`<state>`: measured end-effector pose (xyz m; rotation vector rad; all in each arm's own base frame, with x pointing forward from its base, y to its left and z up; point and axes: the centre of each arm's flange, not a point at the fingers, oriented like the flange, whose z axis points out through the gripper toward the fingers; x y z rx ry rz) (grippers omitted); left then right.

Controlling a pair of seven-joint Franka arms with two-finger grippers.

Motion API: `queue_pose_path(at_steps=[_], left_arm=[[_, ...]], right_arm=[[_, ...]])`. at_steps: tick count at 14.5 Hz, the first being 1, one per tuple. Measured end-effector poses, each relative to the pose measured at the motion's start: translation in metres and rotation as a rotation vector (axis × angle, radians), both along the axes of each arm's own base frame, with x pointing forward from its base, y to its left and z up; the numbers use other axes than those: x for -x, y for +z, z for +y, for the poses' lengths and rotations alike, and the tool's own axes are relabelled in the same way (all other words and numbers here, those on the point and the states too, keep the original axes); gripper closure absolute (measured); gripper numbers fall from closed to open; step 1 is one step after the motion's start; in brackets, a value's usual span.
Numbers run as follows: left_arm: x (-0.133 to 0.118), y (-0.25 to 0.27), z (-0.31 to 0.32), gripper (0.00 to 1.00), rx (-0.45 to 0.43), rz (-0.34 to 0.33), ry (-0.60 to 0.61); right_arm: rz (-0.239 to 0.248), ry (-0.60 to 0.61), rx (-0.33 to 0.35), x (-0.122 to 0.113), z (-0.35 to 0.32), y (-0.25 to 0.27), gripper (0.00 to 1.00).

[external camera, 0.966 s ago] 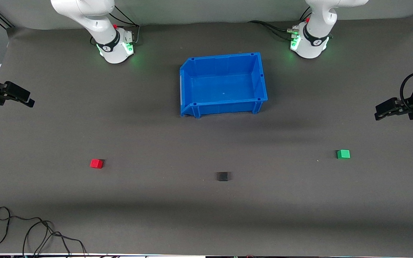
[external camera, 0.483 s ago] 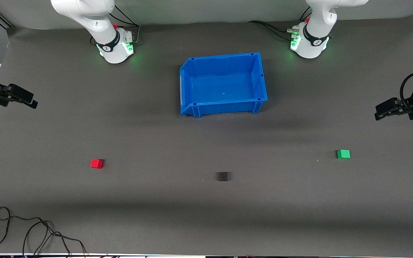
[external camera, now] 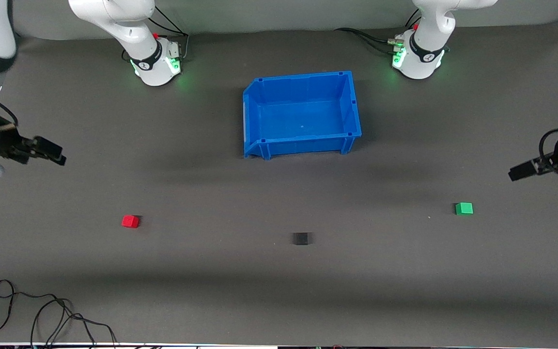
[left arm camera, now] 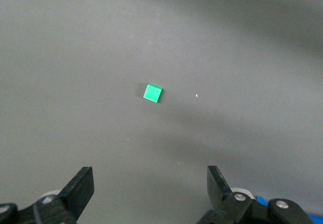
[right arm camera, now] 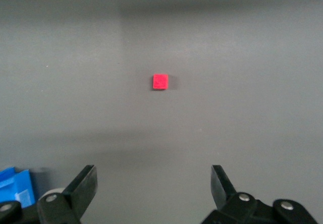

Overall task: Attach green and red cubes to black cube
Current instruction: 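Lower the right gripper to the red cube while the left gripper reaches the green cube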

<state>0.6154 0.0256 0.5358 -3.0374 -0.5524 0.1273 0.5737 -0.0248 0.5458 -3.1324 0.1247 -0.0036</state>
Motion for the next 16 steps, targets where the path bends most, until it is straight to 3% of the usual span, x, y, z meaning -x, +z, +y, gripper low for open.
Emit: queue_pose_path(at_steps=[6,11,13,16], left_arm=[[-0.026,-0.098,0.019,0.0,-0.076,0.084,0.482],[-0.033,-0.186,0.031,0.0,-0.112,0.113,0.879],[-0.031,-0.226,0.026,0.02,-0.068,0.147,0.981],[-0.023,-0.26,0.028,0.04,-0.062,0.15,1.026]], right_arm=[[0.038,0.009,0.004,-0.058,0.001,-0.116,0.0],[0.1,0.011,0.005,-0.076,0.001,-0.204,0.0],[0.11,0.012,0.005,-0.079,0.002,-0.237,0.0],[0.074,0.005,0.009,-0.081,-0.003,-0.275,0.0]])
